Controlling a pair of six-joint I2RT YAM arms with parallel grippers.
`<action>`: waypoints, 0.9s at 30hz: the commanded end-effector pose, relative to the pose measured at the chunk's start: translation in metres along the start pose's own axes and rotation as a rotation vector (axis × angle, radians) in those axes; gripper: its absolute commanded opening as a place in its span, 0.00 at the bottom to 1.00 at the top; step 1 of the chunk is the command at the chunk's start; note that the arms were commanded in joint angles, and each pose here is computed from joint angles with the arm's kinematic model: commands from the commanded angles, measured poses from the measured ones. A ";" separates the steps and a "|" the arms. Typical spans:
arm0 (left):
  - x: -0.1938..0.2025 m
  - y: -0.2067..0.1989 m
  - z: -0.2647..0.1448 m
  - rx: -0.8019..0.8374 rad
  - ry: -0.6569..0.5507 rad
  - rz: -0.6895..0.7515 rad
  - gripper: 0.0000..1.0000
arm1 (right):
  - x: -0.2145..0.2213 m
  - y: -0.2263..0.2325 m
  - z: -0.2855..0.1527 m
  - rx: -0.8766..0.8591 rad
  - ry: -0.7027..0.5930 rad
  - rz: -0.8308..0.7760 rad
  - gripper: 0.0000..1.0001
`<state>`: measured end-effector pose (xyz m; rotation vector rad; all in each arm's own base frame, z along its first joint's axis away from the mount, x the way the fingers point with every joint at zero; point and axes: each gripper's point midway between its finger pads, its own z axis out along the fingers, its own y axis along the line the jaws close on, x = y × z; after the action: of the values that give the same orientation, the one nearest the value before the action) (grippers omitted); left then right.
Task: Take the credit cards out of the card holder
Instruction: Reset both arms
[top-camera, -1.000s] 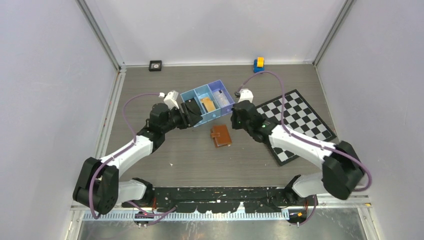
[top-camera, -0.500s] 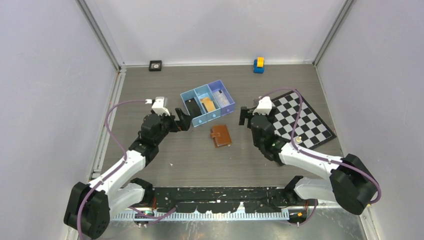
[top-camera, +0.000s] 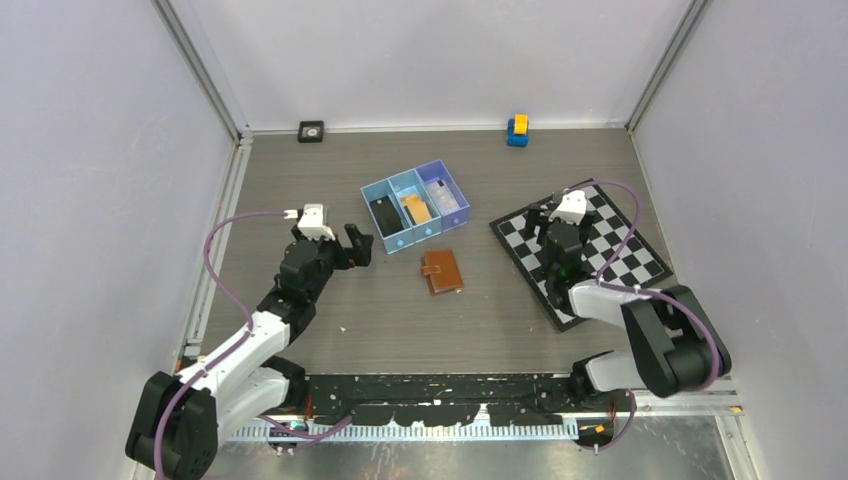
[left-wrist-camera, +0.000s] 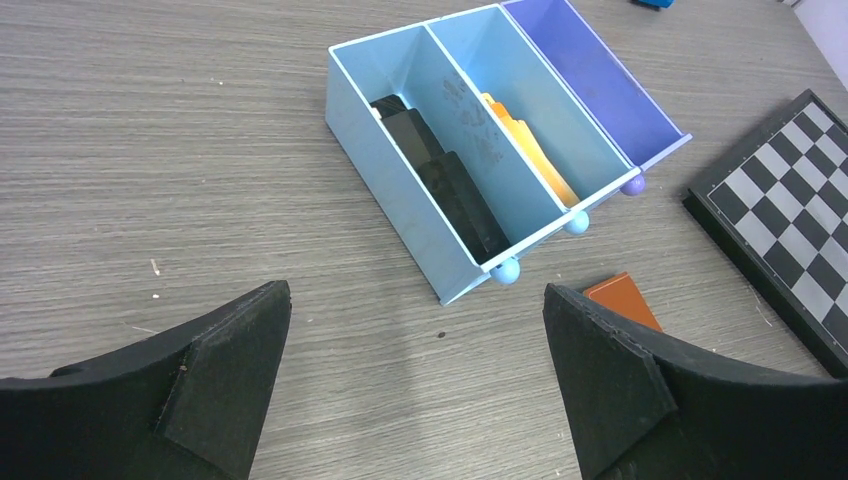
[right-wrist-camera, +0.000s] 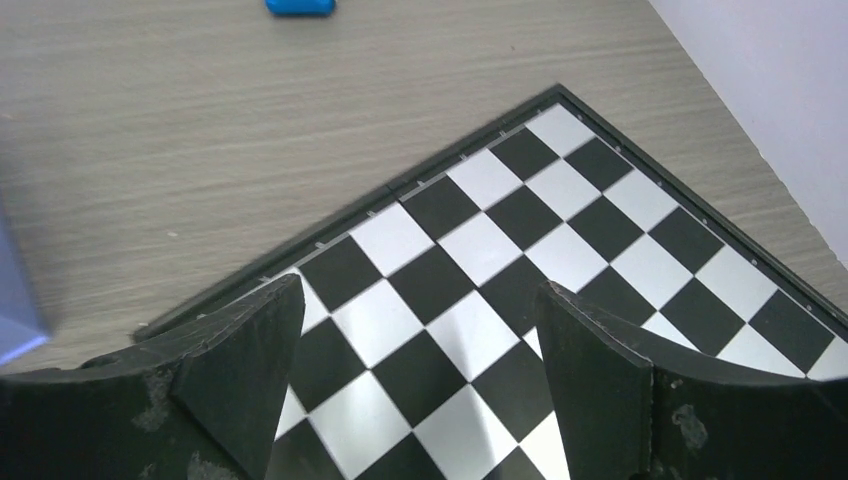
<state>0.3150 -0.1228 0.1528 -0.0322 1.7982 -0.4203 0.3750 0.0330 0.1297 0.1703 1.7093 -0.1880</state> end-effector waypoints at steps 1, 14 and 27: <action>-0.021 -0.002 0.004 0.008 -0.080 0.019 1.00 | -0.019 -0.012 0.014 0.019 -0.135 0.069 0.88; -0.019 0.010 0.008 -0.050 -0.068 0.074 1.00 | -0.012 -0.043 -0.016 0.007 -0.097 0.046 0.83; -0.014 0.042 0.000 -0.180 -0.084 0.225 1.00 | 0.050 -0.074 0.022 0.202 0.006 0.101 0.91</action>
<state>0.3244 -0.0974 0.1358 0.0355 1.8166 -0.1879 0.3521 -0.0237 0.0457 0.2694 1.7787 -0.2677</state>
